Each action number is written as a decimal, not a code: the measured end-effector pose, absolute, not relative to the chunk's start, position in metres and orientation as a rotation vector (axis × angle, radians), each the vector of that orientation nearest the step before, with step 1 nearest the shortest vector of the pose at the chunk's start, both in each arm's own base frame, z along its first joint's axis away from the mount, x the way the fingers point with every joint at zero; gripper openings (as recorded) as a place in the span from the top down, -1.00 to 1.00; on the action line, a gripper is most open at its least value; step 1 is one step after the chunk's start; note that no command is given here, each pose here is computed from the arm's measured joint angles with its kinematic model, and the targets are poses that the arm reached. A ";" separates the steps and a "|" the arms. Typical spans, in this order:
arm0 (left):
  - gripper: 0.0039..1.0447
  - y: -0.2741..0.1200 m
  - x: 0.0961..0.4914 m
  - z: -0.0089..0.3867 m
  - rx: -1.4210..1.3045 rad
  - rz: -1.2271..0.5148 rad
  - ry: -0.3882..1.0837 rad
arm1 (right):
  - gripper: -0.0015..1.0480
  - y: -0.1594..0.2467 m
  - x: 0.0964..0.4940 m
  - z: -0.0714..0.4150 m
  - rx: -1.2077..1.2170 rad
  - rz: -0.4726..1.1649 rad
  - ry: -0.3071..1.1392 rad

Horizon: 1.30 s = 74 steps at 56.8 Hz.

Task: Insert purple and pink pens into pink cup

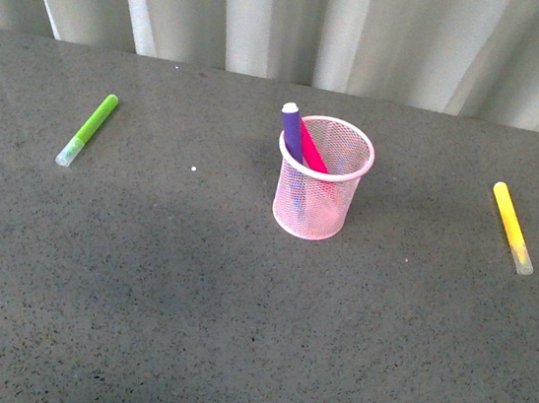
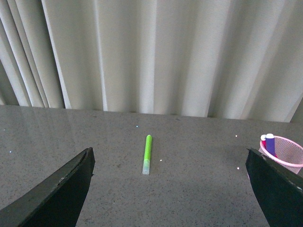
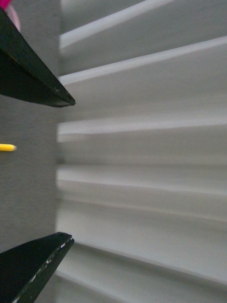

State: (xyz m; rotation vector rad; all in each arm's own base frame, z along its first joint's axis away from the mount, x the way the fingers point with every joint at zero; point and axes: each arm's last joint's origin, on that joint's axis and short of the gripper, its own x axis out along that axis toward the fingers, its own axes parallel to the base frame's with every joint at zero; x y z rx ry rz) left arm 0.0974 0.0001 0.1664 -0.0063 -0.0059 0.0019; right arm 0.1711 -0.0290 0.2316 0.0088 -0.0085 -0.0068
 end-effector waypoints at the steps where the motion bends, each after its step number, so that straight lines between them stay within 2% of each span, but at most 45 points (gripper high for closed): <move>1: -0.88 0.000 0.097 0.166 -0.006 0.002 -0.006 | -0.30 -0.028 0.170 0.228 0.010 -0.007 -0.001; 16: -0.88 0.000 0.097 0.166 -0.006 0.002 -0.006 | 0.50 -0.016 0.152 0.206 0.004 -0.005 0.003; 19: -0.88 0.000 0.097 0.166 -0.006 0.002 -0.006 | 0.67 -0.014 0.148 0.202 0.004 -0.003 0.003; 21: -0.88 0.000 0.097 0.166 -0.006 0.002 -0.006 | 0.85 -0.013 0.146 0.199 0.004 -0.003 0.004; 23: -0.88 0.000 0.097 0.166 -0.006 0.002 -0.006 | 0.93 -0.012 0.144 0.197 0.004 -0.003 0.005; 34: -0.88 0.000 0.097 0.166 -0.006 0.002 -0.006 | 0.93 0.000 0.135 0.187 0.000 0.004 0.006; 74: -0.88 0.000 0.097 0.166 -0.006 0.002 -0.006 | 0.93 0.000 0.115 0.174 0.000 0.000 -0.026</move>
